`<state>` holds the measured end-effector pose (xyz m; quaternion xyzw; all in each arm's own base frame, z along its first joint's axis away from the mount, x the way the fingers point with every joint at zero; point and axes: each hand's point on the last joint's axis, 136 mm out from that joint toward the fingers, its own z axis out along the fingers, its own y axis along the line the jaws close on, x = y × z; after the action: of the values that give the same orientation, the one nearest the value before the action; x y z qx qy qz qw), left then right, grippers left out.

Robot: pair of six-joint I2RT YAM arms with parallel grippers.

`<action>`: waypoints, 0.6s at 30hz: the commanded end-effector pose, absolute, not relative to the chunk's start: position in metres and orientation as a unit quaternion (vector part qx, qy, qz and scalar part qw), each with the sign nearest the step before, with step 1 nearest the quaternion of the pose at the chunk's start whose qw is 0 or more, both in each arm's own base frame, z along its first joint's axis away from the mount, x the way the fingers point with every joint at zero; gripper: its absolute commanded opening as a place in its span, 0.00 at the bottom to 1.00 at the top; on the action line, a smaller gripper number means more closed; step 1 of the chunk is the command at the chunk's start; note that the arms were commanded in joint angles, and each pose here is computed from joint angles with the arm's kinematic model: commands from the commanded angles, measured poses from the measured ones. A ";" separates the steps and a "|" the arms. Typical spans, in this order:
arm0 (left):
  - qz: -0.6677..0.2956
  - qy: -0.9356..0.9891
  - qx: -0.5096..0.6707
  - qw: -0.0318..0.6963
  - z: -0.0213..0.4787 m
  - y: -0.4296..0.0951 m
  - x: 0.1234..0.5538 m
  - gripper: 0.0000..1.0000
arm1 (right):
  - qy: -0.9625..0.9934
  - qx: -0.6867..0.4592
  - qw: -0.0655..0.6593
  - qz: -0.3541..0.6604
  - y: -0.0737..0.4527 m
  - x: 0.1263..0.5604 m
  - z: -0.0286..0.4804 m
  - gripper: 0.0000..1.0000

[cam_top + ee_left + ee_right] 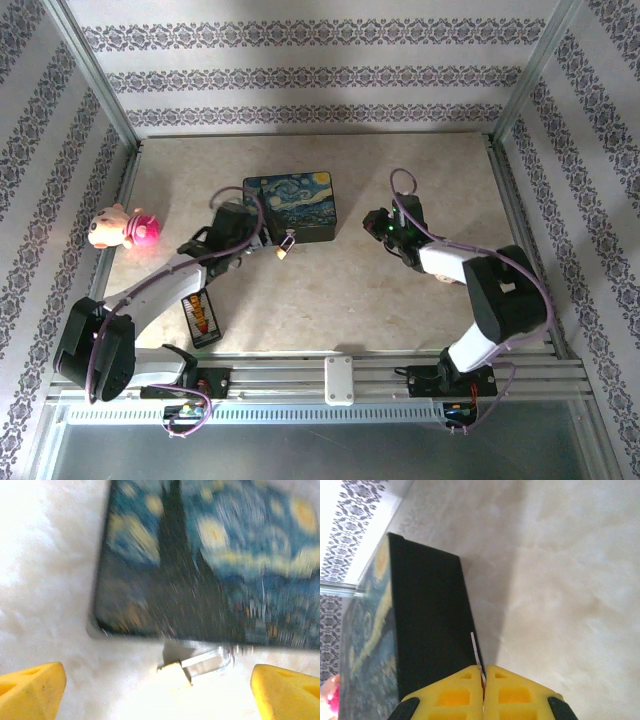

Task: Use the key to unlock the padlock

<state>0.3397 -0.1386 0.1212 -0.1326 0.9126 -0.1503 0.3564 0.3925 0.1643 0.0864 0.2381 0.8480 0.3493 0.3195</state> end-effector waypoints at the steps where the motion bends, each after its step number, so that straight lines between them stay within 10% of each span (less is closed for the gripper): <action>1: -0.048 0.941 -0.055 0.331 0.102 -0.146 0.321 0.93 | 0.851 0.249 0.337 0.317 0.147 0.375 0.087 0.00; 18: 0.050 0.947 0.100 0.300 0.042 -0.205 0.365 0.80 | 0.859 0.240 0.379 0.248 0.118 0.323 0.101 0.00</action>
<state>0.3497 -0.1966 0.0359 0.0826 0.9546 0.0380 0.2836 0.3258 0.1261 0.1049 0.2388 0.8554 0.2714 0.3709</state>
